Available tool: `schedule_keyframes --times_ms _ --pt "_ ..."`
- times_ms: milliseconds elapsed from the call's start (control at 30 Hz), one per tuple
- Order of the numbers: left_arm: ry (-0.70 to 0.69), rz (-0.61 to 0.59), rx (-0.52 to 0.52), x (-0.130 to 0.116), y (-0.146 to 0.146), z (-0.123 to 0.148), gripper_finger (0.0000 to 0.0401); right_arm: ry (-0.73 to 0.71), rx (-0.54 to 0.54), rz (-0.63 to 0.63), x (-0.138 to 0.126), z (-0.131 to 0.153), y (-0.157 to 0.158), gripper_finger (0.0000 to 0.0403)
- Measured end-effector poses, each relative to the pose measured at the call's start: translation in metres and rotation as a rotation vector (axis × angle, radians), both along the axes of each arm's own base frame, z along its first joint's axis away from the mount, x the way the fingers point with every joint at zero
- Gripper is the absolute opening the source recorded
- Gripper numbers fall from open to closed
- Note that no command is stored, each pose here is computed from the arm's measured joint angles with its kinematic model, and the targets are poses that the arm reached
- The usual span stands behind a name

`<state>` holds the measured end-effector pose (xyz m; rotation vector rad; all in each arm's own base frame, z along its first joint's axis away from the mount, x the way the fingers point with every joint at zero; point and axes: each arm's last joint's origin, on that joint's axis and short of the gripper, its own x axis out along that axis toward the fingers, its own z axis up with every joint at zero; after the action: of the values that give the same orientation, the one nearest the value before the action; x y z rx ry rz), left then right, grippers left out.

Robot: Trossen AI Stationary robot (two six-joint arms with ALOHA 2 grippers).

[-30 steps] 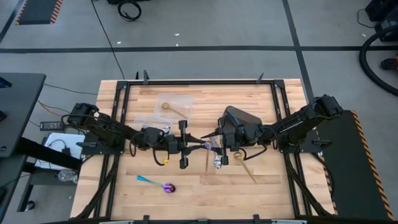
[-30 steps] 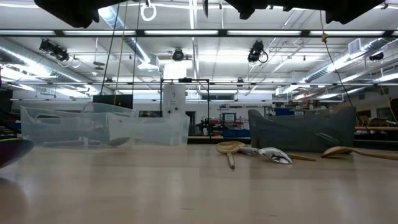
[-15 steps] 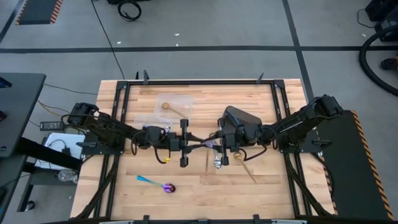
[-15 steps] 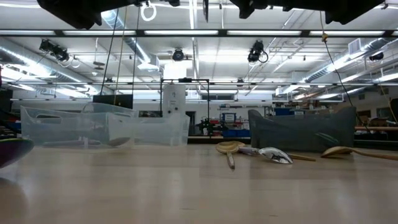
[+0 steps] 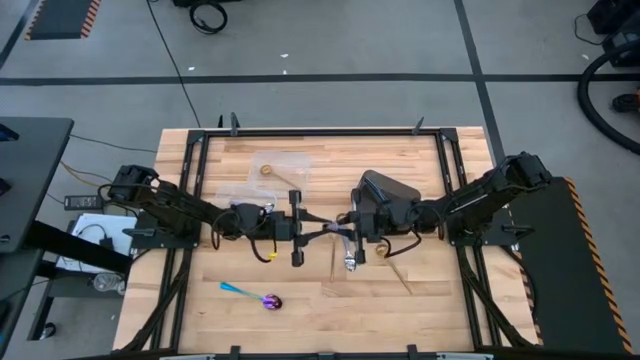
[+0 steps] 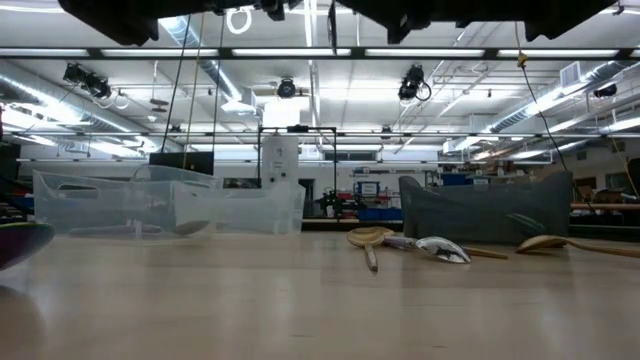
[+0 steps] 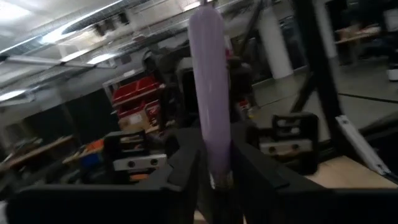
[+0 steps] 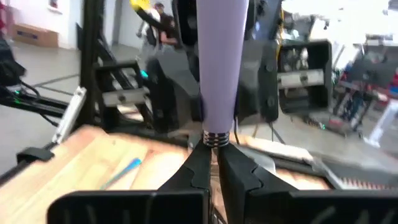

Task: Sort silverware by color (type)
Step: Put the blue spoon into the bottom transparent bin

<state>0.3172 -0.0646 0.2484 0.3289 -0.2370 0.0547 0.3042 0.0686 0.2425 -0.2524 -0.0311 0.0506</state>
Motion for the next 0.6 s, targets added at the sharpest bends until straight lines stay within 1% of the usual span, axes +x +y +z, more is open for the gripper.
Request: schedule_keyframes --times_ms 100,200,300,400,467,533,600 --pt "0.051 0.057 -0.009 -0.003 -0.003 0.0 0.013 0.05 0.024 -0.024 0.0 -0.005 -0.001 0.002" --pt "0.128 0.091 0.037 -0.01 -0.01 0.002 0.0152 0.142 0.055 -0.058 -0.001 -0.014 -0.002 0.0022" --pt "0.212 0.164 0.076 -0.019 -0.017 0.005 0.0159 0.191 0.116 -0.09 -0.001 -0.019 -0.003 0.0022" --pt "0.302 0.244 0.125 -0.029 -0.021 0.005 0.0156 0.236 0.221 -0.121 -0.001 -0.024 -0.008 0.0023" --pt "0.37 0.253 0.156 -0.031 -0.024 0.005 0.0154 0.281 0.308 -0.126 -0.001 -0.028 -0.013 0.0023" --pt "0.466 0.246 0.2 -0.032 -0.026 0.003 0.0153 0.342 0.403 -0.125 -0.001 -0.033 -0.019 0.0024" --pt "0.553 0.243 0.219 -0.028 -0.029 0.005 0.0153 0.4 0.497 -0.133 -0.002 -0.038 -0.025 0.0024"
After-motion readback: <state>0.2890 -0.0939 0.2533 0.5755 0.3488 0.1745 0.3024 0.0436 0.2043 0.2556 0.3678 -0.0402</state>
